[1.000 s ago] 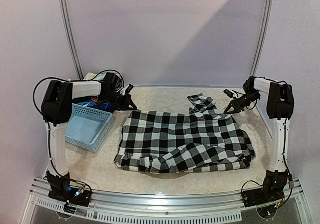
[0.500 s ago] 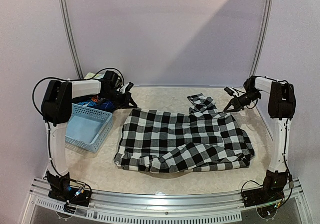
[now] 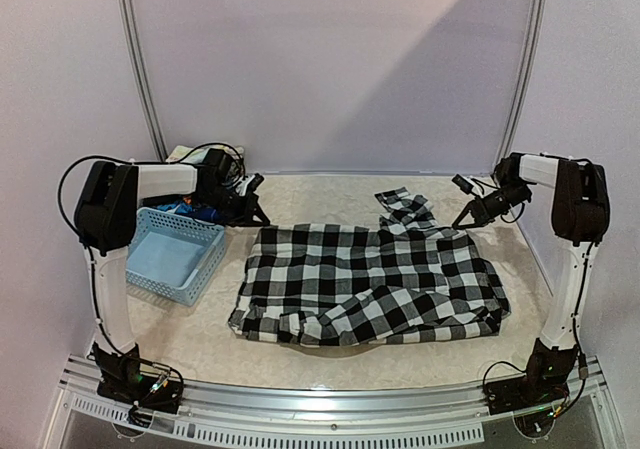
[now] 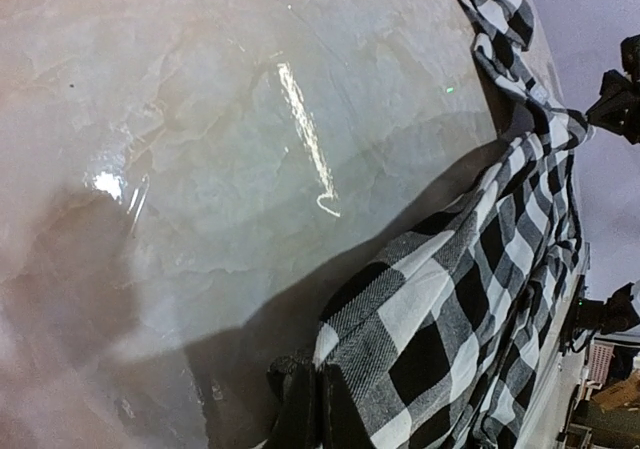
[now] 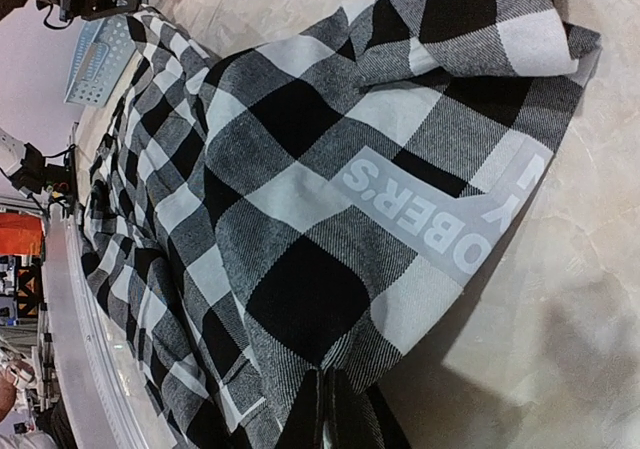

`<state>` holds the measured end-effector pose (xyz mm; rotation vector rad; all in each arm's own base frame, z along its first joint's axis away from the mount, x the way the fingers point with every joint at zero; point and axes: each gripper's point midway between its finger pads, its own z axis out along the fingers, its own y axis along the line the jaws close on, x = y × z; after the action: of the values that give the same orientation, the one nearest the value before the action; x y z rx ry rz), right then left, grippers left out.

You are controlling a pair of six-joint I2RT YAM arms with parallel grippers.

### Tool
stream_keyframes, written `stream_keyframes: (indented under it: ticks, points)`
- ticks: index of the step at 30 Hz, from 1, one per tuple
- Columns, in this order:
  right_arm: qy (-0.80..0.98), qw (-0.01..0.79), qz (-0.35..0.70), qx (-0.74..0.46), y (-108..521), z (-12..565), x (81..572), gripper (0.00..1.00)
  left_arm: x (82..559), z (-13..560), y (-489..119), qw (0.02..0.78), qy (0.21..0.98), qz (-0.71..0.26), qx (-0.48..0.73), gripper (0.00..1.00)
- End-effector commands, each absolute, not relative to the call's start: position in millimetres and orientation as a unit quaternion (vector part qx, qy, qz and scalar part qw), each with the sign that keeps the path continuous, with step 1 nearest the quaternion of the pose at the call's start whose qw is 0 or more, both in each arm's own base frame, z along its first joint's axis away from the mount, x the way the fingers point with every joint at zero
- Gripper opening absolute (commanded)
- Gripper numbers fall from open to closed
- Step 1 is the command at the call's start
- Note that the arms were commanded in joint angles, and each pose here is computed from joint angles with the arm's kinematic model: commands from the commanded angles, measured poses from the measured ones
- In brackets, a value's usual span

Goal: Fold and stack the mixed laundry pile
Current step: Fold the 1/3-folded shirt at the center of the board.

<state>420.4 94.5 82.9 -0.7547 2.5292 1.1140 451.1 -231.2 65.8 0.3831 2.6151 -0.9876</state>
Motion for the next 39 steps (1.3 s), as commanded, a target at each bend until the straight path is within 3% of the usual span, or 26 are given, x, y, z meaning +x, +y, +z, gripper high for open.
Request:
stream_keyframes:
  ticks: [1, 18, 39]
  points:
    - [0.87, 0.158, 0.368, -0.289, 90.8, 92.4, 415.9, 0.0, 440.0, 74.7, -221.0, 0.16, 0.917, -0.338, 0.139, 0.0]
    - [0.869, 0.14, 0.359, -0.31, 87.7, 89.9, 379.7, 0.0, 411.5, 58.6, -206.6, 0.109, 0.935, -0.305, 0.141, 0.0]
    - [0.881, 0.091, 0.348, -0.307, 83.6, 45.6, 332.1, 0.0, 359.6, 11.2, -200.9, -0.017, 0.957, -0.24, 0.162, 0.0]
